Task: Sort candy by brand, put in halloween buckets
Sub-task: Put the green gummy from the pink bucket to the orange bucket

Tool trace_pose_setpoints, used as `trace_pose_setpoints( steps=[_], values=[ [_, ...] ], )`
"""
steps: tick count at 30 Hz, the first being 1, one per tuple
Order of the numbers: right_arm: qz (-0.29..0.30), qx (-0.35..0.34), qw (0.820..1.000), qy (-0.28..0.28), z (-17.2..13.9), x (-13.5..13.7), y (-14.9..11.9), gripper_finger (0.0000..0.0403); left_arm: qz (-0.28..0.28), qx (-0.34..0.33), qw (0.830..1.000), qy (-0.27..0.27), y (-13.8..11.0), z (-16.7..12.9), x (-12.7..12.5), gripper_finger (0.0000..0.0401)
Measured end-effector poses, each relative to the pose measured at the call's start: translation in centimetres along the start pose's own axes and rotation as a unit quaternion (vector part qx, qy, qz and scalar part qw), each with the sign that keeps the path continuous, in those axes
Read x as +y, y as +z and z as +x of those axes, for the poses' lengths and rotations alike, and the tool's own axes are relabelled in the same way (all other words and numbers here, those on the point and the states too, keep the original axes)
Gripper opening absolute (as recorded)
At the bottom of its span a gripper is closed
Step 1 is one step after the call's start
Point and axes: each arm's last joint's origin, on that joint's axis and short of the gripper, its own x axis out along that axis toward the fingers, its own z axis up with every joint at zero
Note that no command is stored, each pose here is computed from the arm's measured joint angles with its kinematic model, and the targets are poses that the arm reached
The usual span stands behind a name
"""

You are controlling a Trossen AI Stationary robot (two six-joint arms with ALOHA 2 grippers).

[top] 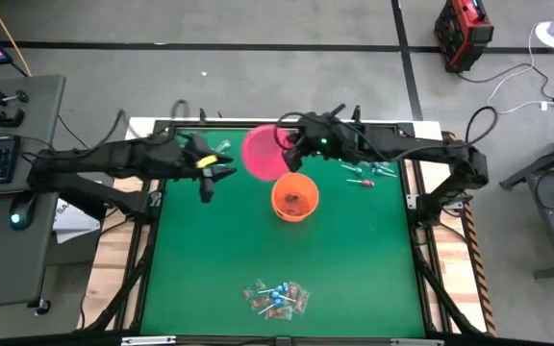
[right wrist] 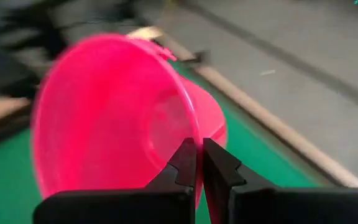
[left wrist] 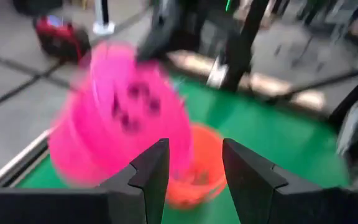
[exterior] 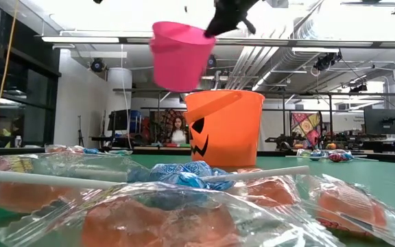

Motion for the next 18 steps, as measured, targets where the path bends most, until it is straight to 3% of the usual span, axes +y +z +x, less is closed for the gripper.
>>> trace_pose_setpoints(
  steps=[3, 11, 18],
  values=[
    [0.038, 0.034, 0.995, 0.081, 1.7, 0.5, -0.4, 0.0000, -0.011, -0.052, 0.999, 0.005, 0.6, -2.1, -0.2, 0.0140],
    [0.079, 0.098, 0.976, 0.175, 5.9, 3.6, -3.1, 0.0000, -0.027, -0.106, 0.993, 0.041, 1.0, -5.1, 0.4, 0.0140],
    [0.099, 0.130, 0.970, 0.178, 8.3, 5.7, -5.6, 0.0000, -0.019, -0.099, 0.994, 0.047, 0.9, -4.9, 0.4, 0.0140]
  ],
)
